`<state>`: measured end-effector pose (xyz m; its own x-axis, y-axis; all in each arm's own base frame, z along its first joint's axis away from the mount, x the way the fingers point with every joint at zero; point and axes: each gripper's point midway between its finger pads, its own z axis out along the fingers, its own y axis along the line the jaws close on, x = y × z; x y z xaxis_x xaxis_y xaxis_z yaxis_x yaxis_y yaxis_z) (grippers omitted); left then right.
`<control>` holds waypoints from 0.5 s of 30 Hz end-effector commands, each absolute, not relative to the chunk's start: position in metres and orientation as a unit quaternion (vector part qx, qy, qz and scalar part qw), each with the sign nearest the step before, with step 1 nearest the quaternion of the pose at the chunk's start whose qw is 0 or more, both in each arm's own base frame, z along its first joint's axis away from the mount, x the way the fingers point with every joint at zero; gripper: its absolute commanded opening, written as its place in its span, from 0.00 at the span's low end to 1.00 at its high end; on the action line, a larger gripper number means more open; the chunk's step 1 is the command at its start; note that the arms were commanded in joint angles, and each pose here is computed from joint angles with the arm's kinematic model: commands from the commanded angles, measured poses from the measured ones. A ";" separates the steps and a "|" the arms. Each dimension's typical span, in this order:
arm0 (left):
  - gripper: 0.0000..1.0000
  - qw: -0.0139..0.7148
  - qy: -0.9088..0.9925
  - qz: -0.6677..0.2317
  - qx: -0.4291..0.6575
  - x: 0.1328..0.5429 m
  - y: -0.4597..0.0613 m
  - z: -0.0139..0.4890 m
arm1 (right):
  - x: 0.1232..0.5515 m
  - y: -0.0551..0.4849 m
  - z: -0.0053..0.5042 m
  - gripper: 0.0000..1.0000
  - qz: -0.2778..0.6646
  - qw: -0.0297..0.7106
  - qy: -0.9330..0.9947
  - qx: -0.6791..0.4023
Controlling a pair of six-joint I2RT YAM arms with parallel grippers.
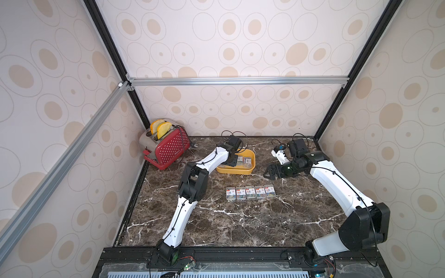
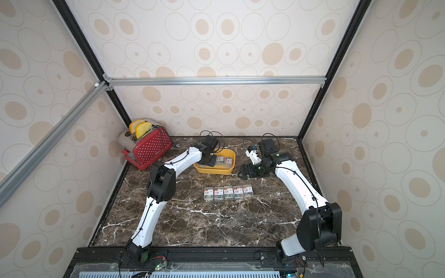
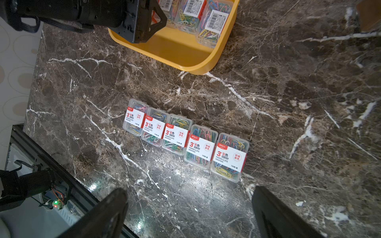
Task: Take the paper clips out of the storage box
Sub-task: Pick up the boxed paper clips from the storage box.
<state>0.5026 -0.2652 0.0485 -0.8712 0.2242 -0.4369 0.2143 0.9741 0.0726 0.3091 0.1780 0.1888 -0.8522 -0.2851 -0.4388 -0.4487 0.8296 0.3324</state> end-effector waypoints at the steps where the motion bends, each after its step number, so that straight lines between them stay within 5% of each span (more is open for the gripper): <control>1: 0.48 0.208 0.970 0.002 0.128 0.486 -0.271 0.046 | 0.304 0.178 0.192 1.00 0.219 0.186 0.937 -0.200; 9: 0.78 0.228 0.966 -0.019 0.119 0.487 -0.276 0.080 | 0.307 0.179 0.193 1.00 0.218 0.188 0.936 -0.203; 15: 0.83 0.215 0.969 -0.006 0.117 0.480 -0.270 0.069 | 0.307 0.180 0.191 1.00 0.221 0.186 0.935 -0.204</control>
<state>0.4848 -0.2743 0.0564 -0.8775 0.2323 -0.4196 0.2426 0.9697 0.0294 0.3091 0.1781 0.1888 -0.8506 -0.2880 -0.4399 -0.4518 0.8282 0.3315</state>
